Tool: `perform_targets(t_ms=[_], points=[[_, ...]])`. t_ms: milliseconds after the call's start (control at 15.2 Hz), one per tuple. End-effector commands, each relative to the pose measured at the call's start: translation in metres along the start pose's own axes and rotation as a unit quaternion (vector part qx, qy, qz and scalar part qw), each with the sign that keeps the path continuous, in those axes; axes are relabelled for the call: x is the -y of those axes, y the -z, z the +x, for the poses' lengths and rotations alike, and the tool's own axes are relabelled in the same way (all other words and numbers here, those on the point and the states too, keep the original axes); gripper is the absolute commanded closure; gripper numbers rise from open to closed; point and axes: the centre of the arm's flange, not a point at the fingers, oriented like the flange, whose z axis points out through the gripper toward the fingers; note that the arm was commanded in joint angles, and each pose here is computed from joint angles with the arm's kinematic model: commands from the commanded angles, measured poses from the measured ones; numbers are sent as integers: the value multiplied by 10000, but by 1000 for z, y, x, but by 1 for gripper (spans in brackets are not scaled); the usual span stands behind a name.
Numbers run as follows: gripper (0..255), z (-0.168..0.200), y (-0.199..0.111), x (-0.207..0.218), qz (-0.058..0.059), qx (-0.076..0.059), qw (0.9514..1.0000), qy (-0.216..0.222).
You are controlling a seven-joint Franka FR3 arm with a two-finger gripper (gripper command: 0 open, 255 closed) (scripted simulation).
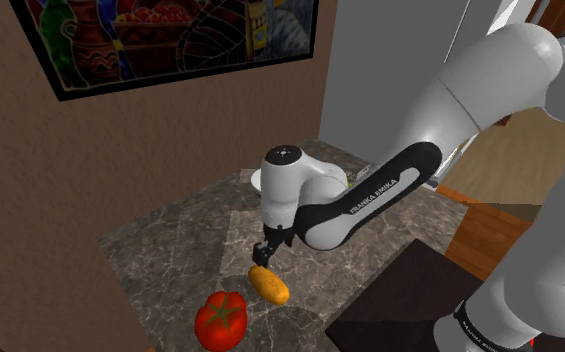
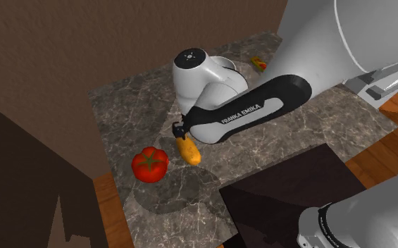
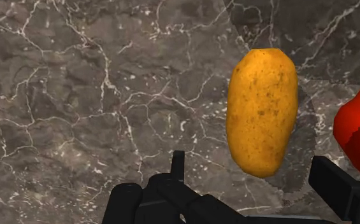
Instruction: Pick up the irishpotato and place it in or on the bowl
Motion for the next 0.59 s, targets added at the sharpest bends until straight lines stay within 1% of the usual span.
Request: perform_targets(t_ms=[0,264,528], points=[[0,8,-25,14,-16,18,10000,-39],[0,23,-64,40,-47,61,9999,-102],[0,23,-85,40,-47,61,9999,-102]])
